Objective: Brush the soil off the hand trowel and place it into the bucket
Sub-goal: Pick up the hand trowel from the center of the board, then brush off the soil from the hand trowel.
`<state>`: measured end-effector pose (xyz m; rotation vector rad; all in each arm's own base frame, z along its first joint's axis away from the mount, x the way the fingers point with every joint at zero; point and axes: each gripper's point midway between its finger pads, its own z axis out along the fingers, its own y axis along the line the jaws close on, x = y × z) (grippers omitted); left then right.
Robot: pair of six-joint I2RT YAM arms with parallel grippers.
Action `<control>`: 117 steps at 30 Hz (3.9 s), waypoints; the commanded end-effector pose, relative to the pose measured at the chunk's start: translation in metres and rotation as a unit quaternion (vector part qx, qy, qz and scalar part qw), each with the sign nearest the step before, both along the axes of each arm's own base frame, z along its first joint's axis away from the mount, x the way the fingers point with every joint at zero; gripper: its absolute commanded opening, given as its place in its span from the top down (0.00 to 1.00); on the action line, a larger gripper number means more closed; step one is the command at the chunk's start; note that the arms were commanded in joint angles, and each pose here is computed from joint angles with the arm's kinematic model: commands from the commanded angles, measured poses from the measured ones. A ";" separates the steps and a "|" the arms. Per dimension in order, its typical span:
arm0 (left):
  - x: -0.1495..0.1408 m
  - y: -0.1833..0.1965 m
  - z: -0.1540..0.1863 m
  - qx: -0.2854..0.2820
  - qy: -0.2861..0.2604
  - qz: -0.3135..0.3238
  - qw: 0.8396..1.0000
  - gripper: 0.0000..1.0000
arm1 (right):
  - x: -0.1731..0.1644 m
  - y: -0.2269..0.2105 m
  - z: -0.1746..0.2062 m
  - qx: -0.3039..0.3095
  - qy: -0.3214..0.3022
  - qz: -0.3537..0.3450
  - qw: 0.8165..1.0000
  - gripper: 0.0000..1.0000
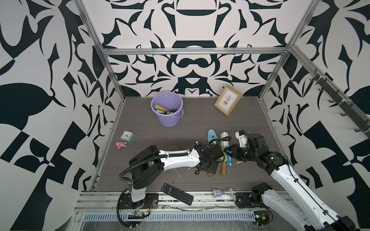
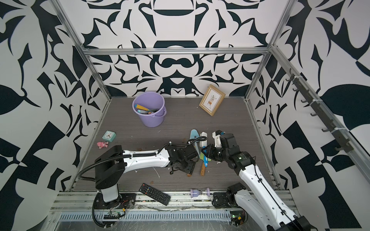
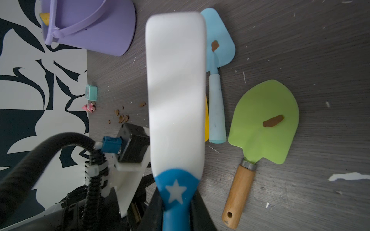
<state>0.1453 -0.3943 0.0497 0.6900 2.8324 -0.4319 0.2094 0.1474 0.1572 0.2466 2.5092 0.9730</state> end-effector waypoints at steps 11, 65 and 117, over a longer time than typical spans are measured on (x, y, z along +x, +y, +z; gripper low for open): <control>-0.004 0.011 -0.031 0.080 0.019 -0.006 0.997 0.35 | 0.002 0.002 0.010 0.023 -0.033 0.005 0.999 1.00; 0.010 0.114 0.116 -0.190 0.043 -0.003 0.981 1.00 | 0.025 0.045 0.043 0.160 -0.062 0.065 0.983 1.00; 0.028 0.235 0.121 0.179 -0.014 0.037 0.983 1.00 | -0.030 0.205 0.002 -0.001 0.049 0.315 0.948 1.00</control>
